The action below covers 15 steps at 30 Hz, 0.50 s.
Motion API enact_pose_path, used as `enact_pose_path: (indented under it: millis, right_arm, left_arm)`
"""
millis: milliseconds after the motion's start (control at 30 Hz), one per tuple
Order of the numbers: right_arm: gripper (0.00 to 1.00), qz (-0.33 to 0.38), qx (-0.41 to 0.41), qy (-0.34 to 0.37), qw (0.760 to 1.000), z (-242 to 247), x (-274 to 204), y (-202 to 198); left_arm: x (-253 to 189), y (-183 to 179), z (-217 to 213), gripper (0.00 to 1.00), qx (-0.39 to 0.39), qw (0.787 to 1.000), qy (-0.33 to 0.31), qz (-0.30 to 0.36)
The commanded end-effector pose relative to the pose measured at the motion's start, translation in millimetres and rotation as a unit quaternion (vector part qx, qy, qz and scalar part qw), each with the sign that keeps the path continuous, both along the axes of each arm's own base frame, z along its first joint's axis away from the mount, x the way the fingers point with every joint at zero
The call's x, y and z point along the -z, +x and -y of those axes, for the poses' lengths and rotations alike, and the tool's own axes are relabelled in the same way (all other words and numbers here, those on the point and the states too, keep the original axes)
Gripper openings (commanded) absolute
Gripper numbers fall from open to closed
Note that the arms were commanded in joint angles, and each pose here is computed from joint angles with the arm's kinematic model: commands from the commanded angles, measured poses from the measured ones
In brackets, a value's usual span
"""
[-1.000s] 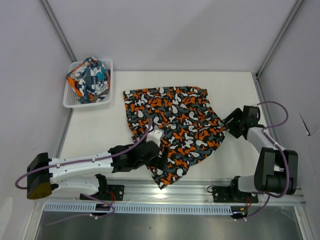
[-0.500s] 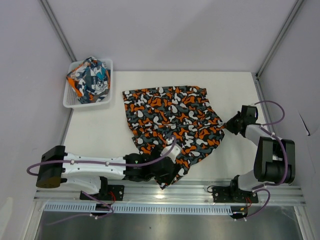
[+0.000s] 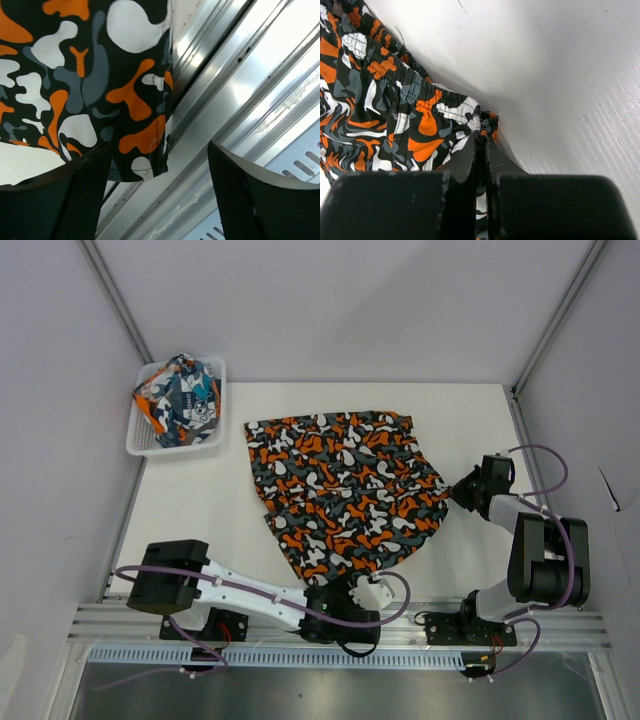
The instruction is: Fold and stack the shorts
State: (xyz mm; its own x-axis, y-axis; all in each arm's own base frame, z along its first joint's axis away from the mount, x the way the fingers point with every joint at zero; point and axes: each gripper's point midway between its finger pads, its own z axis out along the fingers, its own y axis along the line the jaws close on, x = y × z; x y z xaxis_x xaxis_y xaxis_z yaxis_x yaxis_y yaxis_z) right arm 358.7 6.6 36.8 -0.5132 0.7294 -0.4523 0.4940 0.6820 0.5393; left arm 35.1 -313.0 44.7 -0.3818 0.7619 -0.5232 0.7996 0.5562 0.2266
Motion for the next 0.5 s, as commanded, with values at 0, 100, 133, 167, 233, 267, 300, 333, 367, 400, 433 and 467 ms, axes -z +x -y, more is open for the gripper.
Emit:
enact_pose_path:
  millis: [0, 100, 133, 167, 233, 267, 300, 333, 367, 400, 433, 467]
  right_arm:
    - [0.00, 0.008, -0.002, -0.008, 1.000, 2.6, 2.5, 1.7]
    - [0.00, 0.008, -0.004, -0.008, 1.000, 2.4, 3.3, 1.2]
    - [0.00, 0.008, -0.003, -0.007, 1.000, 2.3, 3.3, 1.3]
    - [0.00, 0.009, -0.004, -0.007, 1.000, 2.1, 3.0, 1.9]
    - [0.00, 0.009, -0.004, -0.006, 1.000, 1.8, 3.3, 1.3]
    - [0.00, 0.009, -0.004, -0.007, 1.000, 1.9, 2.7, 1.8]
    - [0.00, 0.008, -0.005, -0.006, 1.000, 1.5, 3.8, 0.7]
    - [0.00, 0.007, -0.005, -0.006, 1.000, 1.4, 3.7, 0.3]
    - [0.00, 0.009, -0.006, -0.006, 1.000, 1.2, 2.9, 0.6]
    - [0.00, 0.010, -0.006, -0.005, 1.000, 0.9, 2.7, 0.5]
    - [0.00, 0.010, -0.006, -0.006, 1.000, 1.2, 2.2, 0.3]
    - [0.00, 0.011, -0.006, -0.006, 1.000, 0.9, 2.2, 0.2]
  left_arm:
    - [-8.6, -4.6, 11.6, 0.78, 0.010, 1.000, -0.005, 0.013]
    - [-5.6, -4.5, 8.6, 0.71, 0.009, 1.000, -0.001, 0.013]
    - [-4.4, -4.4, 7.4, 0.70, 0.009, 1.000, 0.000, 0.012]
    - [-3.8, -3.7, 7.1, 0.69, 0.007, 1.000, -0.001, 0.013]
    - [-0.5, -3.6, 4.9, 0.61, 0.008, 1.000, 0.002, 0.012]
    - [0.8, -3.5, 4.2, 0.56, 0.008, 1.000, 0.005, 0.013]
    - [1.7, -3.1, 3.3, 0.51, 0.008, 1.000, 0.008, 0.014]
    - [4.4, -2.2, 2.0, 0.46, 0.004, 1.000, 0.013, 0.015]
    - [5.8, -1.1, 1.9, 0.39, 0.000, 1.000, 0.017, 0.014]
    - [7.7, -1.0, 0.4, 0.38, 0.000, 1.000, 0.022, 0.012]
    - [10.5, 0.8, -1.6, 0.37, -0.004, 1.000, 0.028, 0.012]
    - [14.7, 1.2, -2.7, 0.37, -0.004, 0.999, 0.036, 0.012]
